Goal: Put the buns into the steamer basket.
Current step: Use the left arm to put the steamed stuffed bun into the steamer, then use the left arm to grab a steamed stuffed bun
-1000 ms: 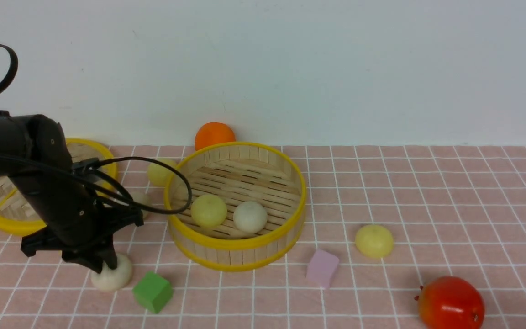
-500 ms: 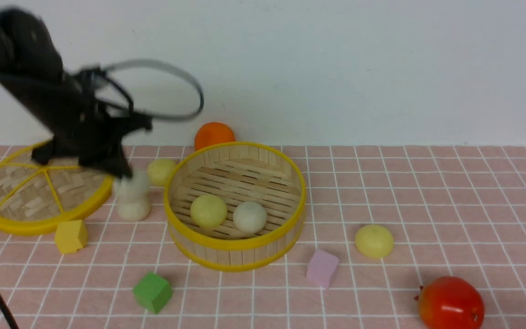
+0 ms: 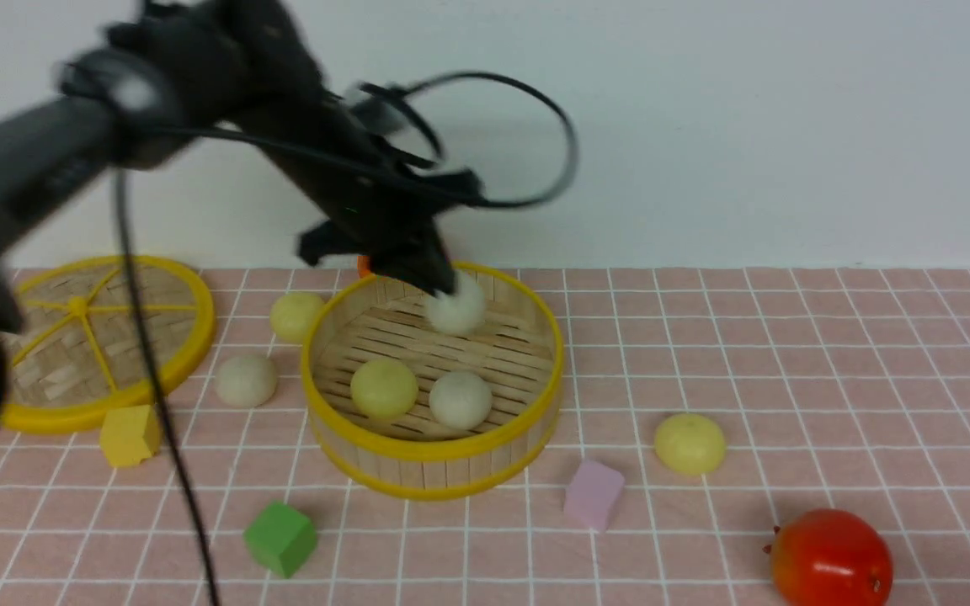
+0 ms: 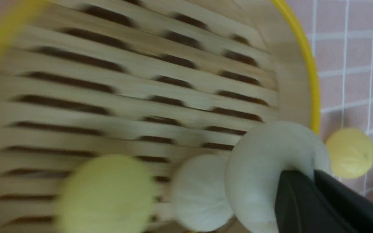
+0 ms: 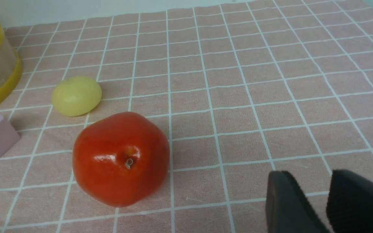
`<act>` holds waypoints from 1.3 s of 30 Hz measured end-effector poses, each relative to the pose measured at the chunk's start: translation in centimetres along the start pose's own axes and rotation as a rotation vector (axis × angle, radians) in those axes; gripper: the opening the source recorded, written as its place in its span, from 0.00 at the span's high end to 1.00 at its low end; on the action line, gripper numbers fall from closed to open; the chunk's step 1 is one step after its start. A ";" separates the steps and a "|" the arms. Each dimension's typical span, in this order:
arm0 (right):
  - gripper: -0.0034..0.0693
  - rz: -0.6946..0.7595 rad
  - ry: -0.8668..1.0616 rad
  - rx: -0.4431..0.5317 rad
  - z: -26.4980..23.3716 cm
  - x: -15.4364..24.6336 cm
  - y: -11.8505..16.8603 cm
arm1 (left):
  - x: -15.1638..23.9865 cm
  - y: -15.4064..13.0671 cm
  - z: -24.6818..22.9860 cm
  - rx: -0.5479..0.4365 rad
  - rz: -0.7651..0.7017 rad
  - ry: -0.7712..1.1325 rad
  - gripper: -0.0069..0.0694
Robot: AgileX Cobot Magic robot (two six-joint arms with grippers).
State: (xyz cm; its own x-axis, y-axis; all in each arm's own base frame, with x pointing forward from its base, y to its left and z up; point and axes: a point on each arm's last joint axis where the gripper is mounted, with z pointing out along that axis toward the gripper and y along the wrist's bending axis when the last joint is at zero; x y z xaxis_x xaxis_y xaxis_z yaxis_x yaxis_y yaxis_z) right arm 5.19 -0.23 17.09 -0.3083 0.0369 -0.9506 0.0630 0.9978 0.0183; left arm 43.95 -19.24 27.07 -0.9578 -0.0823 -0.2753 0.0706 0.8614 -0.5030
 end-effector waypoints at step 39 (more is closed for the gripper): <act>0.62 0.000 0.000 0.000 0.0 0.0 0.0 | -2.5 12.9 -3.1 -0.372 -0.175 -0.113 0.57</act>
State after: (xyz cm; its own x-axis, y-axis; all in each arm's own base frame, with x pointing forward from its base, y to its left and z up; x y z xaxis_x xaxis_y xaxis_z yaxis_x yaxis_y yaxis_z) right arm 5.19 -0.23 17.09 -0.3083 0.0369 -0.9506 0.0630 0.9978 0.0183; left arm 46.40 -6.39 23.82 -0.9084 -0.2801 -0.3104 -0.2158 0.9500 -0.2257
